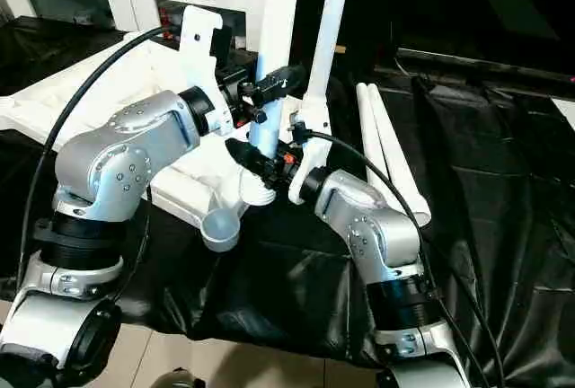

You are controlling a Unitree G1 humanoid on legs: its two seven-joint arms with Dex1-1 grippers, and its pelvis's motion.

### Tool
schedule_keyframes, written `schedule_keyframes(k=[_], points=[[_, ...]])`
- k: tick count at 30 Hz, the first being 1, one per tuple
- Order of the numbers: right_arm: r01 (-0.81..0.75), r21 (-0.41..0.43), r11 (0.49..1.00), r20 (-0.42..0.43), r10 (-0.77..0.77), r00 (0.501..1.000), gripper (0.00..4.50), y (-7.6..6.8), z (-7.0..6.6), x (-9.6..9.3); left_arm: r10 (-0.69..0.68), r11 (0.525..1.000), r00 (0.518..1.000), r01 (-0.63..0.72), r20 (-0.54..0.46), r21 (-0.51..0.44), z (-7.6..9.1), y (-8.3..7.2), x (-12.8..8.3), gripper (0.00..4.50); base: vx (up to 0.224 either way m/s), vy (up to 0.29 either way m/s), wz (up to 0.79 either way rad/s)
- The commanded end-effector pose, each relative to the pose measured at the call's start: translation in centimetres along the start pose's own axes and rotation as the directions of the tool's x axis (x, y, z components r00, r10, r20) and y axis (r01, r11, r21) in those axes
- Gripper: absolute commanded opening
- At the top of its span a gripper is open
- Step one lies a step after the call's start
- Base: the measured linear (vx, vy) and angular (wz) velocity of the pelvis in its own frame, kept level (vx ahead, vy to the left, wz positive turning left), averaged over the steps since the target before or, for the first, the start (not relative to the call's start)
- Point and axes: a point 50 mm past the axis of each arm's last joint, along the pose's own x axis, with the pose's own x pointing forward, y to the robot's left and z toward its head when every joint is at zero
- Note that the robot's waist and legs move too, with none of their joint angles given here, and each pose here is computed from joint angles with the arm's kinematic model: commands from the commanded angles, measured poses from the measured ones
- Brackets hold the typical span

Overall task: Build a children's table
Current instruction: Pick table leg

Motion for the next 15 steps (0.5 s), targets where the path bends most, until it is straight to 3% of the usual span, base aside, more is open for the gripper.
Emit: schedule_keyframes(k=[1, 6, 9, 14, 15], points=[[-0.139, 0.014, 0.99, 0.05, 0.138, 0.989, 1.91, 1.1, 1.0, -0.5, -0.042, 0.996, 0.998, 0.046, 0.043, -0.079, 0.6, 0.0, 0.0, 2.55, 0.0, 0.0, 0.0], [-0.305, 0.059, 0.95, 0.055, 0.302, 0.952, 1.9, 1.7, 1.1, -1.8, -0.189, 0.962, 0.977, 0.204, 0.097, -0.181, 0.8, 0.0, -0.4, 2.99, 0.0, 0.0, 0.0], [-0.448, 0.078, 0.891, 0.009, 0.448, 0.894, 1.9, 2.2, 1.0, -3.1, -0.417, 0.869, 0.903, 0.429, 0.102, -0.247, 0.8, -0.6, -1.5, 3.12, 0.0, 0.0, 0.0], [-0.518, 0.09, 0.85, -0.033, 0.523, 0.852, 1.9, 2.4, 1.1, -3.9, -0.523, 0.813, 0.848, 0.526, 0.085, -0.249, 0.9, -1.1, -2.3, 3.16, 0.0, 0.0, 0.0], [-0.53, 0.091, 0.843, -0.04, 0.535, 0.844, 1.9, 2.4, 1.2, -4.1, -0.548, 0.8, 0.833, 0.548, 0.075, -0.245, 0.8, -1.2, -2.5, 3.0, 0.0, 0.0, 0.0]])
